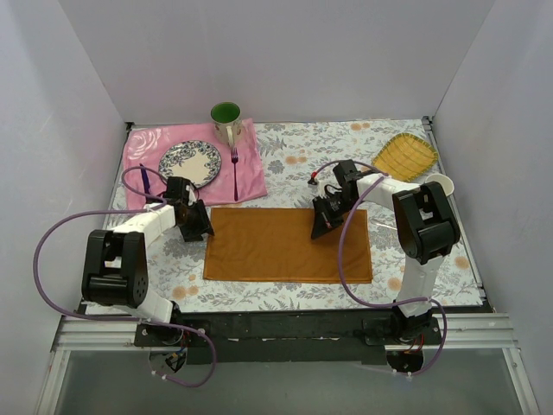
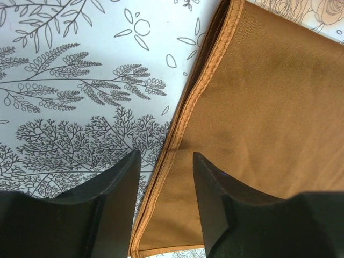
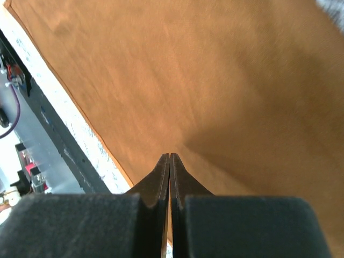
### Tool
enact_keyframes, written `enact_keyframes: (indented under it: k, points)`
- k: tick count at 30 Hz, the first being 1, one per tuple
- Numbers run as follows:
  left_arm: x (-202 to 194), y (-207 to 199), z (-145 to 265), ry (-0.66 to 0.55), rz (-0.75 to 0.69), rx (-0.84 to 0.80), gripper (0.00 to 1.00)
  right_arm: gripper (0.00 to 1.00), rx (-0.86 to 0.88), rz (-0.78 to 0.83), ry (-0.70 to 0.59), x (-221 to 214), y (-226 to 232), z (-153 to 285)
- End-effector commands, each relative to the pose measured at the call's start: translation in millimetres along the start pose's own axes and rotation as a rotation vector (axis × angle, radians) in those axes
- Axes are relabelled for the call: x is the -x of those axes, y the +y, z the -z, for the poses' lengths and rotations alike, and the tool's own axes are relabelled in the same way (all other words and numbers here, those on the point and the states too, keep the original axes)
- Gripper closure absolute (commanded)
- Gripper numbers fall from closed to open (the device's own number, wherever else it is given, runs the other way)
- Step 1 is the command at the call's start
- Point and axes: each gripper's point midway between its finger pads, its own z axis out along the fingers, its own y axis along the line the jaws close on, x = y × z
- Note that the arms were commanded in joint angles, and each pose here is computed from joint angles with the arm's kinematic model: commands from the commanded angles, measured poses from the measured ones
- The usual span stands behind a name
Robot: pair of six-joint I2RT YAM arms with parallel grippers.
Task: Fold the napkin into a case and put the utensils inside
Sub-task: Pick up the rectangle-folded napkin at the center of the board.
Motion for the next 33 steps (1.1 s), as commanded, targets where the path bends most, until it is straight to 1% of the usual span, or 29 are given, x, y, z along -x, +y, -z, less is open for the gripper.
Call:
enact_keyframes:
  k: [1,4,6,10,13,16,17,20,30,33]
  points:
    - [-1.3,1.6,-9.9,-0.005,-0.061,0.027,0.62,0.98,0.003,0.041,0.004,-0.6,12.7,16.1]
    - [-2.4,-2.5,-10.3,-0.009,-0.086,0.029,0.65,0.98,-0.014,0.034,0.01,-1.0,12.7,25.9]
    - [-1.8,-4.6,-9.8,-0.015,-0.1,0.034,0.66,0.98,-0.038,0.014,0.03,-7.1,9.2,30.7]
    - [-1.7,-4.9,-12.6,-0.013,-0.115,0.052,0.71,0.98,-0.076,-0.004,0.061,-22.4,0.4,31.3]
    - [-4.2,-3.7,-18.2,0.002,-0.118,0.066,0.74,0.98,-0.068,-0.016,0.072,-29.4,-3.2,26.3]
    - [-7.4,-2.7,-22.0,0.018,-0.115,0.073,0.83,0.98,-0.061,-0.025,0.087,-30.5,-7.8,20.9]
    - [-6.7,-2.8,-22.0,0.017,-0.115,0.075,0.9,0.98,-0.062,-0.03,0.096,-31.2,-10.7,18.6]
    - [-1.8,-5.6,-19.7,0.007,-0.125,0.069,1.0,0.98,-0.064,-0.044,0.111,-35.5,-15.4,14.2]
    - [15.5,-39.8,7.0,-0.075,-0.182,-0.057,1.0,0.99,-0.062,-0.057,0.125,-40.2,-21.1,7.9]
    - [14.3,-42.2,9.6,-0.09,-0.21,-0.043,1.0,0.99,-0.062,-0.054,0.124,-39.2,-20.7,7.9]
